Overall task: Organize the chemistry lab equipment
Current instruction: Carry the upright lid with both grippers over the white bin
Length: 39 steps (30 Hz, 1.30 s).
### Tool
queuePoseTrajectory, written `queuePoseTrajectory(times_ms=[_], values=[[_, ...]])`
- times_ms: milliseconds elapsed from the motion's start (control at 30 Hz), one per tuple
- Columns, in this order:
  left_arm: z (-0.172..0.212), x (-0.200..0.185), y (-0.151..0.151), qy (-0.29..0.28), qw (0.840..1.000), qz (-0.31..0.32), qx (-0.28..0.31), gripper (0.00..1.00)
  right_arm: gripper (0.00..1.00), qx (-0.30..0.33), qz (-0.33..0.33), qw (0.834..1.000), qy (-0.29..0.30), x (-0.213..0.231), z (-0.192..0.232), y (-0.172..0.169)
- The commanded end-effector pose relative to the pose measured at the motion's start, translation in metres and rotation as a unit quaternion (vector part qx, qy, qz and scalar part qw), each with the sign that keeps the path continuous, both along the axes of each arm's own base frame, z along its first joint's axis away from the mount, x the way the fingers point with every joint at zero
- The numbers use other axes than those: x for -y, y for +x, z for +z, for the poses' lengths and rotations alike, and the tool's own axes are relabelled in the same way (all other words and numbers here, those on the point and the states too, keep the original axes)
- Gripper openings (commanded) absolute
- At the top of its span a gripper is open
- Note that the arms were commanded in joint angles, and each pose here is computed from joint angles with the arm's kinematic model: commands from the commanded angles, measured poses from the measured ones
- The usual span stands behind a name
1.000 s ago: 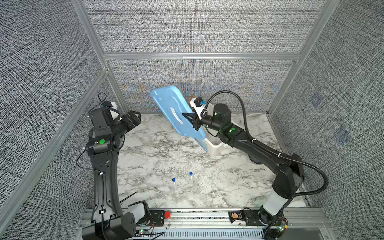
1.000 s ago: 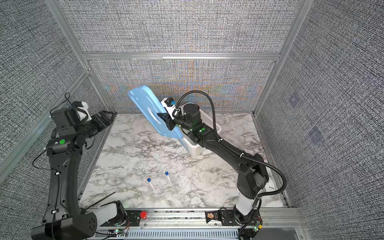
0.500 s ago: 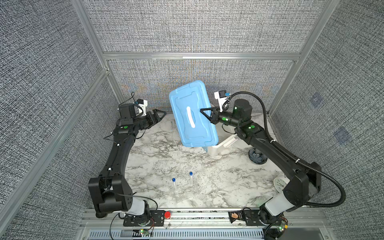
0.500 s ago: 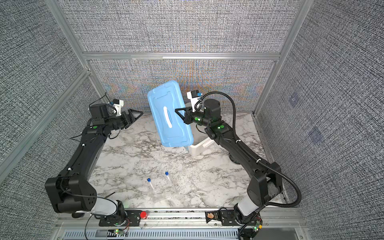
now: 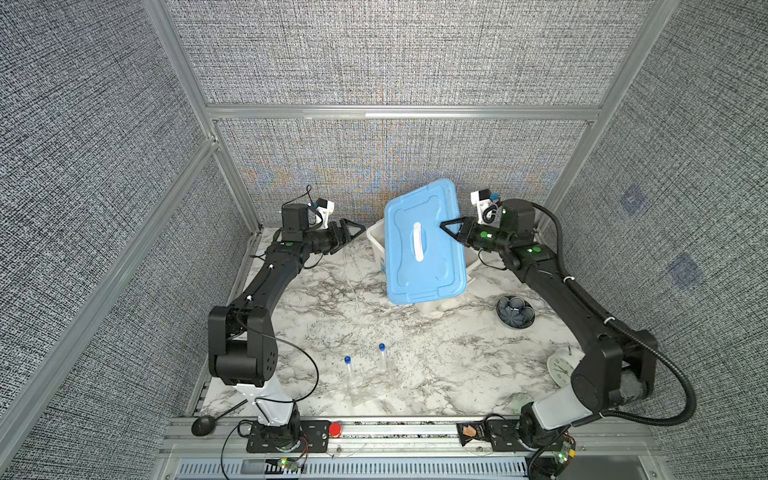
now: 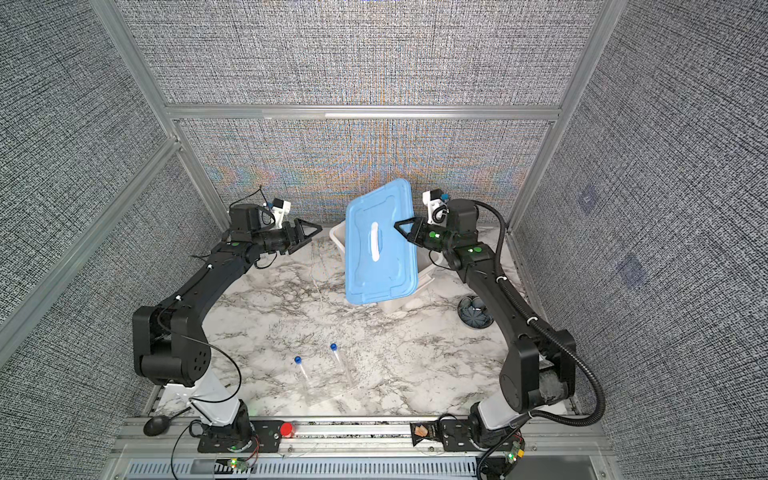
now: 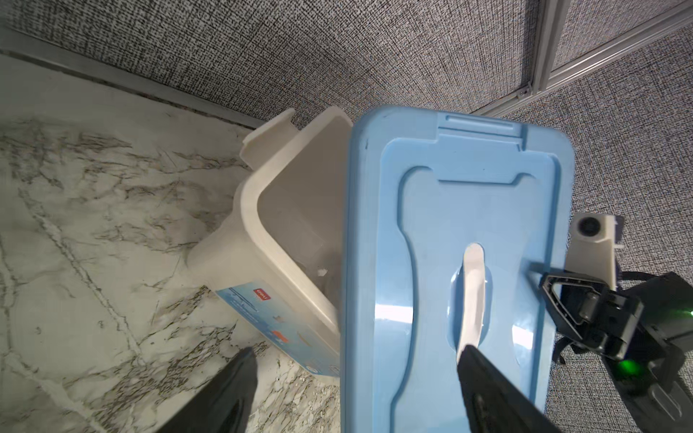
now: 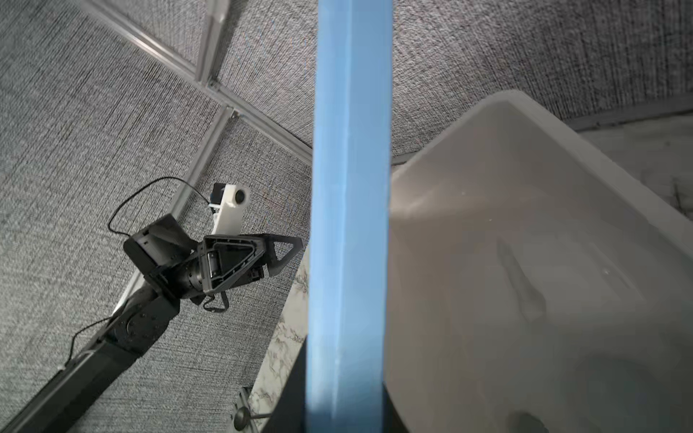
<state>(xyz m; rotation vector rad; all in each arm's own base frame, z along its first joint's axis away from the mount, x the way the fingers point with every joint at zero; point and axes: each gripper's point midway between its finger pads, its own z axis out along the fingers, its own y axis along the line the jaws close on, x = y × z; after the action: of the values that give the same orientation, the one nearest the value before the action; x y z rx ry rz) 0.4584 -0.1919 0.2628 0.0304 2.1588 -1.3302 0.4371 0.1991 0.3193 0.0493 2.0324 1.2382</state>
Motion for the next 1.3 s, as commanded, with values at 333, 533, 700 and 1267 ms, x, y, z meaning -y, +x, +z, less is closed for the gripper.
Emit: queuePoseTrajectory(times_ms=[333,533,700,1267], values=[[-0.033,-0.001,0.013,-0.004,0.997,0.019,-0.076,0.81,0.17,-0.129,-0.052,0.99,0.021,0.035,-0.067,0.03],[-0.037,0.009,0.011,-0.024,0.996,0.004,-0.088,0.8,0.24,-0.152,-0.065,0.986,0.023,0.041,-0.083,0.042],[-0.039,0.017,0.008,-0.026,0.995,-0.008,-0.096,0.79,0.28,-0.18,-0.069,0.981,0.01,0.043,-0.098,0.049],[-0.043,0.028,-0.016,-0.005,0.993,-0.041,-0.111,0.79,0.53,-0.211,-0.074,0.971,-0.08,0.054,-0.112,0.039]])
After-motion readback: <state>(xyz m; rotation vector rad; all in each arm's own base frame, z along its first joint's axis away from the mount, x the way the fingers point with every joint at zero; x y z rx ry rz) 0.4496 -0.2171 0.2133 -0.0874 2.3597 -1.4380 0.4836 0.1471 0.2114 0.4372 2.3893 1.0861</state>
